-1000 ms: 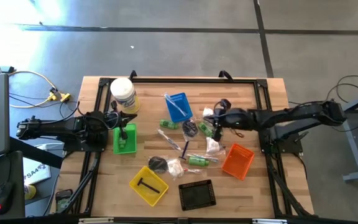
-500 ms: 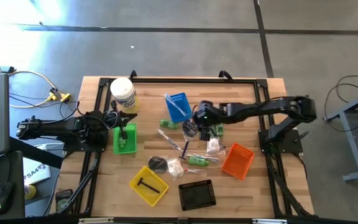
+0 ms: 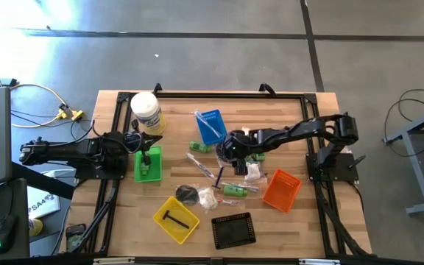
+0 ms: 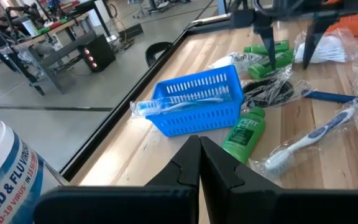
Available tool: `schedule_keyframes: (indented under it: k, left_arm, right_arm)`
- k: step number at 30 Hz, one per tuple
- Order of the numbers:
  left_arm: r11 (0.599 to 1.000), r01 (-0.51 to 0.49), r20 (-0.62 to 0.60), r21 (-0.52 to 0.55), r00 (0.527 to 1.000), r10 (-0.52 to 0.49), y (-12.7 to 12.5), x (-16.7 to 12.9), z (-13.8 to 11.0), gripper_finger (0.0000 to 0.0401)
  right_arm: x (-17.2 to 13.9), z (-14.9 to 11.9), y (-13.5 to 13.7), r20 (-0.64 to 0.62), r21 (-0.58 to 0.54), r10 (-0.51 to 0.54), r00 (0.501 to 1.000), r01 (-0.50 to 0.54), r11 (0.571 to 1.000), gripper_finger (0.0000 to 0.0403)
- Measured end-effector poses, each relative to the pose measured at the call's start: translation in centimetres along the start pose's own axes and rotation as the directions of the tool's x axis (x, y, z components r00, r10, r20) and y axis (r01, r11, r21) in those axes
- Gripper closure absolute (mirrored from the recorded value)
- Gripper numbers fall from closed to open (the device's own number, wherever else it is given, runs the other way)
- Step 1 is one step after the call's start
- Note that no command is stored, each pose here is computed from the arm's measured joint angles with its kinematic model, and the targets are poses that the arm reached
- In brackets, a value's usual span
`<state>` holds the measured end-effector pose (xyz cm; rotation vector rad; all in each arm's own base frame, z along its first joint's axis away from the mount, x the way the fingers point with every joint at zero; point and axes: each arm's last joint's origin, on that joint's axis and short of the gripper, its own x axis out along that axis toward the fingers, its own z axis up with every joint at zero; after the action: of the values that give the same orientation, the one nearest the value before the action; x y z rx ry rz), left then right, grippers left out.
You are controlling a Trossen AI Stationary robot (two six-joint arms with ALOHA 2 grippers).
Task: Pick & Place Travel size toiletries
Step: Put the black hairbrush into the black bin
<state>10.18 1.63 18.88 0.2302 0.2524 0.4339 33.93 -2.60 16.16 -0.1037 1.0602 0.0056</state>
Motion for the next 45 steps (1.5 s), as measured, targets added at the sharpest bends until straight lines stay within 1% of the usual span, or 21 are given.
schedule_keyframes:
  k: [4, 7, 9, 20, 22, 24, 31, 33, 37, 39, 41, 43, 45]
  left_arm:
    - [1.000, 0.001, -0.002, 0.001, 1.000, -0.001, 0.0, 0.0, 0.0, 0.0401]
    - [1.000, 0.001, -0.002, 0.001, 1.000, -0.001, 0.0, 0.0, 0.0, 0.0401]
    - [1.000, 0.001, -0.003, 0.002, 1.000, -0.001, 0.0, 0.0, 0.0, 0.0401]
    - [1.000, 0.001, -0.005, 0.012, 1.000, -0.001, 0.0, 0.0, 0.0, 0.0401]
    - [1.000, 0.001, -0.007, 0.011, 1.000, -0.001, 0.0, 0.0, -0.1, 0.0401]
    - [1.000, 0.003, -0.011, 0.011, 1.000, -0.002, 0.0, 0.0, -0.1, 0.0401]
    - [1.000, 0.003, -0.015, 0.005, 1.000, -0.003, 0.0, 0.0, -0.1, 0.0401]
    - [1.000, 0.003, -0.015, 0.005, 1.000, -0.003, 0.0, 0.0, -0.1, 0.0401]
    - [1.000, 0.003, -0.015, -0.010, 1.000, -0.003, 0.0, 0.0, -0.1, 0.0401]
    - [1.000, 0.003, -0.015, -0.010, 1.000, -0.003, 0.0, 0.0, -0.1, 0.0401]
    - [1.000, 0.003, -0.015, -0.010, 1.000, -0.003, 0.0, 0.0, -0.1, 0.0401]
    - [1.000, 0.003, -0.014, -0.011, 1.000, -0.003, 0.0, 0.0, -0.1, 0.0401]
    - [1.000, 0.006, -0.014, -0.011, 1.000, -0.006, 0.0, 0.0, -0.1, 0.0401]
  right_arm:
    - [1.4, -0.4, -0.1, -0.039, -0.003, -0.048, 0.998, 0.048, 0.999, 0.0190]
    - [2.4, -0.9, -0.4, -0.067, 0.008, -0.017, 0.998, 0.018, 1.000, 0.0191]
    - [2.8, -0.9, -0.7, -0.062, 0.015, 0.004, 0.998, -0.004, 1.000, 0.0192]
    - [2.8, -0.7, -0.1, -0.048, 0.003, 0.009, 0.999, -0.009, 1.000, 0.0197]
    - [2.8, -0.6, 0.2, -0.047, -0.005, 0.011, 0.999, -0.012, 1.000, 0.0211]
    - [2.8, -0.6, 0.5, -0.047, -0.013, 0.010, 0.999, -0.010, 1.000, 0.0236]
    - [2.6, -0.3, 1.7, -0.038, -0.042, -0.066, 0.997, 0.064, 0.997, 0.0366]
    - [2.3, -0.2, 2.1, -0.034, -0.038, -0.097, 0.995, 0.096, 0.995, 0.0391]
    - [1.1, 0.4, 2.7, 0.011, -0.024, -0.107, 0.994, 0.108, 0.994, 0.0399]
    - [0.1, 0.7, 2.9, 0.035, -0.021, -0.117, 0.992, 0.118, 0.993, 0.0400]
    - [-1.3, 1.2, 3.1, 0.088, -0.007, -0.123, 0.988, 0.124, 0.992, 0.0399]
    - [-2.9, 1.7, 3.4, 0.138, 0.001, -0.111, 0.984, 0.112, 0.994, 0.0400]
    - [-4.5, 2.0, 3.6, 0.184, 0.011, -0.077, 0.980, 0.076, 0.997, 0.0400]
